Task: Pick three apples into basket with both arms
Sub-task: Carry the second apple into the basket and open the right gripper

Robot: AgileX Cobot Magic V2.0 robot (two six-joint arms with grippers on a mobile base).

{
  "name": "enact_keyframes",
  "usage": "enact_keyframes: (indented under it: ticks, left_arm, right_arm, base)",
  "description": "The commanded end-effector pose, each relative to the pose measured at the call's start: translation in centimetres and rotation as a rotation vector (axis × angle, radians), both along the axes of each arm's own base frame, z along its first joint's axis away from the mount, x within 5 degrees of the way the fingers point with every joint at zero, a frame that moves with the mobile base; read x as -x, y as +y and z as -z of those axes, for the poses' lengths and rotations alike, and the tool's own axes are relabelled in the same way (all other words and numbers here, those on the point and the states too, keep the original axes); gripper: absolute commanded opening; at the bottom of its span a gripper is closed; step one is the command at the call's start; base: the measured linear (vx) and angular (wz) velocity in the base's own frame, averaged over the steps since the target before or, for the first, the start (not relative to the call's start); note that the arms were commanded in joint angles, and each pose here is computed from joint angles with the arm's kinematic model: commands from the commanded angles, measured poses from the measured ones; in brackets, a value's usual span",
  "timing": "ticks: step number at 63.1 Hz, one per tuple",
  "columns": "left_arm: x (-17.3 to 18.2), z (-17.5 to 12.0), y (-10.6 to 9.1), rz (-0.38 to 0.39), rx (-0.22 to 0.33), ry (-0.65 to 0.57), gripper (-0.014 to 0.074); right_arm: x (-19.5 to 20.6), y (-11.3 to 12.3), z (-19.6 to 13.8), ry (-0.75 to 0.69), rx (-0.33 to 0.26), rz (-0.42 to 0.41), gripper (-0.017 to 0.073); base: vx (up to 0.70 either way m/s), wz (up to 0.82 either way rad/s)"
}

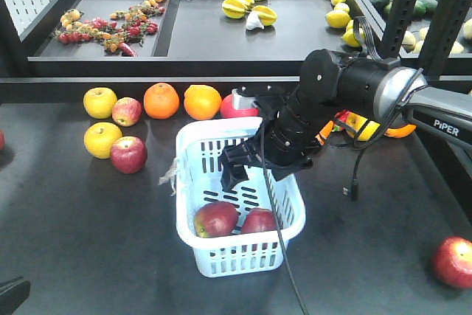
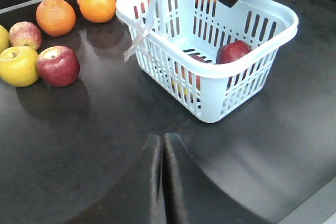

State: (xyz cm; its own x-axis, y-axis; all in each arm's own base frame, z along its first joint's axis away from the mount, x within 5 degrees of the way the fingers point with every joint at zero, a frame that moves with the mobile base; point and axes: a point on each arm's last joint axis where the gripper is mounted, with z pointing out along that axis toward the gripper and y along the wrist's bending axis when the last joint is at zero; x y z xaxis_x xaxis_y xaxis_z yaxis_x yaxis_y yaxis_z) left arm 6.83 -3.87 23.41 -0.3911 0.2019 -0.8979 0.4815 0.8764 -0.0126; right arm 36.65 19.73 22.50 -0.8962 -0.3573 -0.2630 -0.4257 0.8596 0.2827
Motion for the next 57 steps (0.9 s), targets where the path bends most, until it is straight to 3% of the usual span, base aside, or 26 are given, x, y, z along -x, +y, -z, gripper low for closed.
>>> enact_keyframes:
  ticks: [1, 13, 29, 43, 57]
  left_arm:
    - [-0.4, -1.4, 0.0, -0.021, 0.051, -0.07, -0.0008]
    - [-0.4, -1.4, 0.0, -0.021, 0.051, -0.069, -0.0008]
    - [-0.4, -1.4, 0.0, -0.021, 0.051, -0.069, -0.0008]
    - [-0.4, -1.4, 0.0, -0.02, 0.05, -0.068, -0.0008]
    - [-0.4, -1.4, 0.0, -0.02, 0.05, -0.068, -0.0008]
  right_arm:
    - [0.6, -0.6, -3.8, -0.074, -0.022, -0.001, 0.0689]
    - [2.2, -2.2, -6.2, -0.063, 0.081, 0.003, 0.0637]
    - [4.6, -6.3, -10.5, -0.131, 0.314, 0.093, 0.0601]
    - [4.6, -13.0, -13.4, -0.169, 0.276, 0.31, 0.0589]
    - [4.7, -19.6, -14.3, -0.16, 0.232, 0.472, 0.0589]
  base:
    - [0.0, 0.0]
    - [0.0, 0.0]
    - [0.0, 0.0]
    - [0.0, 0.0]
    - [0.0, 0.0]
